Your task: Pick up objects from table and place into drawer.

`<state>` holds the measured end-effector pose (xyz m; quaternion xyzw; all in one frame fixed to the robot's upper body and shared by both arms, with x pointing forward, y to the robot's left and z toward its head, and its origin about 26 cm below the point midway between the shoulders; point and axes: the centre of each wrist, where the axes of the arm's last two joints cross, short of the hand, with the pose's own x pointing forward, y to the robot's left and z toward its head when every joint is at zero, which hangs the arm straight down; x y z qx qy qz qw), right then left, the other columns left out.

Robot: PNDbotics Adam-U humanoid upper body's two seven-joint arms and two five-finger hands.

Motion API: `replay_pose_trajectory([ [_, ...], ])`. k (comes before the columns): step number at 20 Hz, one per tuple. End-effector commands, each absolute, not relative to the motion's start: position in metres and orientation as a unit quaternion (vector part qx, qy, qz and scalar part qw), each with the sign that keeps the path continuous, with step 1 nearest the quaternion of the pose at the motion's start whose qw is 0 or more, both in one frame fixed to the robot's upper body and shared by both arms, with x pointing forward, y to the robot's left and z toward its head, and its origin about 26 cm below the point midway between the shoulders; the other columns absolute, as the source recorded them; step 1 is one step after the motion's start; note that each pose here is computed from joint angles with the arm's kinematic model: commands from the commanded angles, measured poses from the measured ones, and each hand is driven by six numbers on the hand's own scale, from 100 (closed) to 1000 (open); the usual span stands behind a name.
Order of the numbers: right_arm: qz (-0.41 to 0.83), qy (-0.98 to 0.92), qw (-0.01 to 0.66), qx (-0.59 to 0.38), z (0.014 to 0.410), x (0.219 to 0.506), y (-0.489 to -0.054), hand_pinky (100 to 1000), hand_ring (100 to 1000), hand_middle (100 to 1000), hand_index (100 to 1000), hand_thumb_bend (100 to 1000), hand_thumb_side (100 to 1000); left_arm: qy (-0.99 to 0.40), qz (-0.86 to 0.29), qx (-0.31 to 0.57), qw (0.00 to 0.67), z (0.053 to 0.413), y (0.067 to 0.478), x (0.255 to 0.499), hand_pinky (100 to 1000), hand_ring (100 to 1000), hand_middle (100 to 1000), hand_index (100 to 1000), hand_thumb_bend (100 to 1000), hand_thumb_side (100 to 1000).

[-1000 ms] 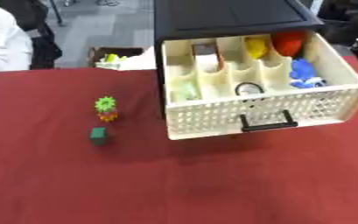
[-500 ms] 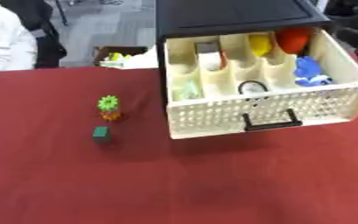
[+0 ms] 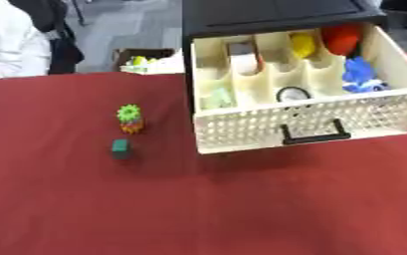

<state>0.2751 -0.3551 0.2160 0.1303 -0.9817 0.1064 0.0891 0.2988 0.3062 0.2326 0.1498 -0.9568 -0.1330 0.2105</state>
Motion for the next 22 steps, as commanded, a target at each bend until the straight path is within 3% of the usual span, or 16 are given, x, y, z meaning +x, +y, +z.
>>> replay_pose_trajectory([
  [1,0.12,-0.982,0.068,0.13,0.22,0.273,-0.354,821,819,816,914,100,1000,-0.942,-0.185,0.211,0.187,0.256,0.319,0.292,736,813,782,886,100,542],
  [12,0.126,-0.981,0.063,0.131,0.22,0.271,-0.357,815,808,801,907,100,1000,-0.857,-0.304,0.38,0.171,0.292,0.332,0.292,764,826,791,940,100,449],
  [22,0.122,-0.981,0.068,0.132,0.219,0.269,-0.36,812,801,798,903,100,1000,-0.755,-0.453,0.451,0.147,0.317,0.342,0.324,788,838,801,1000,100,524],
])
